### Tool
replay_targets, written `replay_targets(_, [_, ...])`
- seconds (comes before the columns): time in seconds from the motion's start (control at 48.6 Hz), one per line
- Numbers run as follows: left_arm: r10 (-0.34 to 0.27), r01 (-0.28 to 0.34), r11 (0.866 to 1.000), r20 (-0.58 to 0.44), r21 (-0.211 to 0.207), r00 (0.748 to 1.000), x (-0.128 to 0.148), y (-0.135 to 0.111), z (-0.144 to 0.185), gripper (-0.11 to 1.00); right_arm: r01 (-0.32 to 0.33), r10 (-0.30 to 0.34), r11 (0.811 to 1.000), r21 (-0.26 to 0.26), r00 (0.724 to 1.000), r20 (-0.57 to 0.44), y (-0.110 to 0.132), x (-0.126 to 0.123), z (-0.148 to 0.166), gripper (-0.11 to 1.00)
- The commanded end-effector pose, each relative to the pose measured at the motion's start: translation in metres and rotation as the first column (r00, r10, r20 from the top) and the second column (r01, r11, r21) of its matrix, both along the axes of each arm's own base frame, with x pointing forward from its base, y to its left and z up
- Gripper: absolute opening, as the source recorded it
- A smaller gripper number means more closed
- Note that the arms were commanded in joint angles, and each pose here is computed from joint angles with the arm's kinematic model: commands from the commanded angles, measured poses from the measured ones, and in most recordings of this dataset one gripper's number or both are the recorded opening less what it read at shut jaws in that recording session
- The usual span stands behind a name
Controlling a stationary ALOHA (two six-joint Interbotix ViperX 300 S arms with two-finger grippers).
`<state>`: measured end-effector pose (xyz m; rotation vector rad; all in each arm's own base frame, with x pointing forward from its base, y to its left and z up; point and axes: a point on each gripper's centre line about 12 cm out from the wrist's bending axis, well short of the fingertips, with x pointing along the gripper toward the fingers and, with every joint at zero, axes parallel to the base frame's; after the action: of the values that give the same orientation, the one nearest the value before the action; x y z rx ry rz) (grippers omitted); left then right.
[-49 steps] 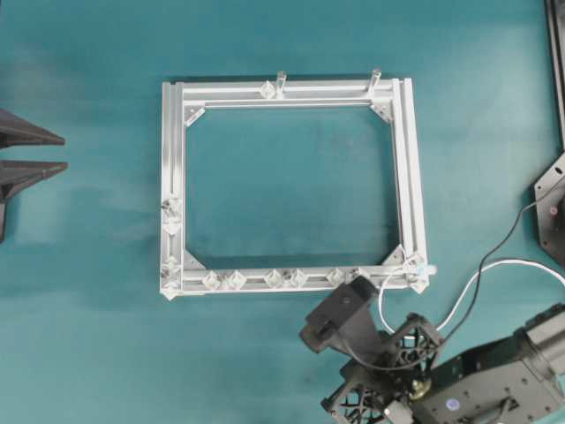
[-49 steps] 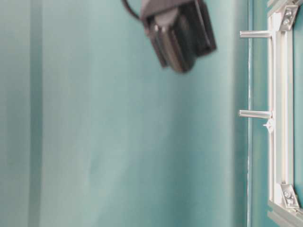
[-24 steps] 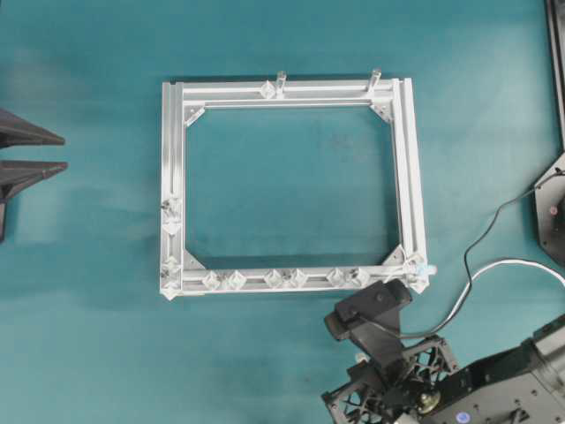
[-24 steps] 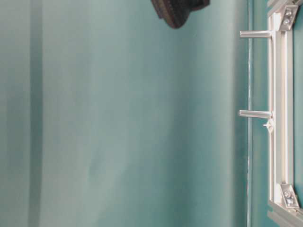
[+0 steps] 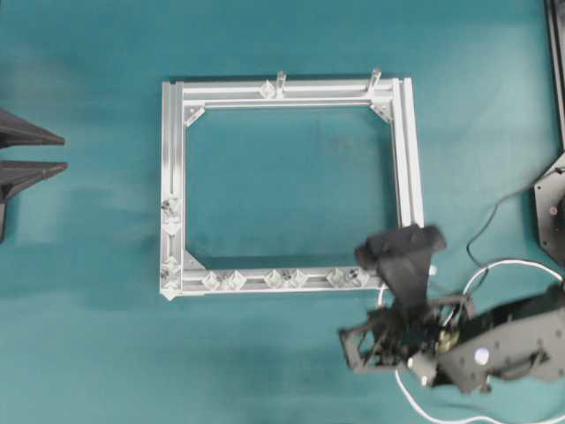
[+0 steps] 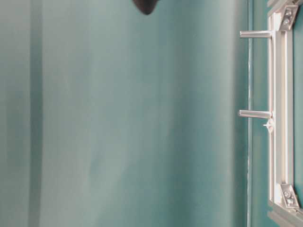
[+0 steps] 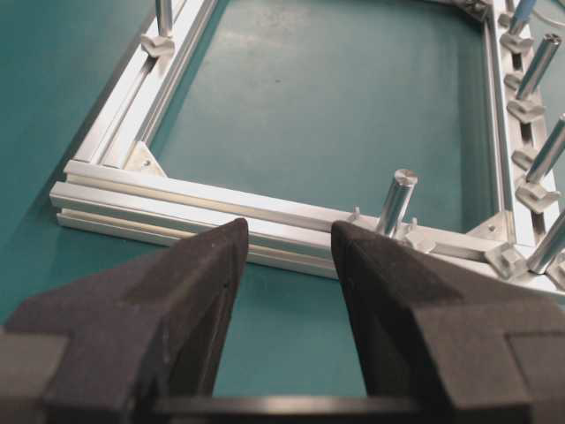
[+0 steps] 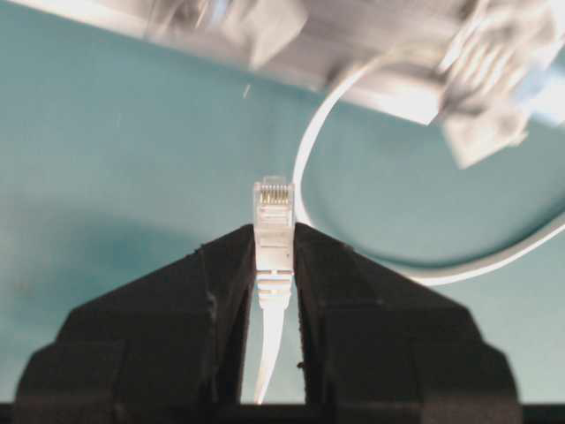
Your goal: Move the cable alternately left and right between 8 closely spaced pins so it hooks onto each one.
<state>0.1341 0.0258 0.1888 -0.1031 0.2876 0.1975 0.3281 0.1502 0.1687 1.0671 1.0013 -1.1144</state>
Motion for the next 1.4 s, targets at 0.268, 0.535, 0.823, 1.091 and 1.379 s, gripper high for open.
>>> replay_targets(0.268, [0.004, -0.004, 1.000, 0.018, 0.004, 1.000, 0.002, 0.001, 0.007, 0.50, 0.062, -0.063, 0.998, 0.011, 0.998, 0.026, -0.033, -0.002, 0.011, 0.16])
replay_targets(0.535, [0.004, -0.004, 1.000, 0.016, 0.003, 1.000, 0.002, 0.001, 0.007, 0.50, 0.085, -0.086, 0.996, 0.020, 0.996, 0.037, -0.046, 0.001, 0.004, 0.16])
replay_targets(0.823, [0.004, -0.004, 1.000, 0.016, 0.003, 1.000, 0.002, 0.001, 0.007, 0.50, 0.097, -0.097, 0.995, 0.006, 0.994, 0.043, -0.054, 0.003, 0.004, 0.16])
replay_targets(1.091, [0.004, -0.004, 1.000, 0.016, 0.003, 1.000, 0.002, 0.001, 0.007, 0.50, 0.103, -0.103, 0.995, 0.007, 0.994, 0.044, -0.056, 0.004, 0.004, 0.16])
replay_targets(1.379, [0.004, -0.004, 1.000, 0.016, 0.003, 1.000, 0.002, 0.001, 0.007, 0.50, 0.103, -0.103, 0.995, 0.006, 0.994, 0.041, -0.056, 0.003, 0.003, 0.16])
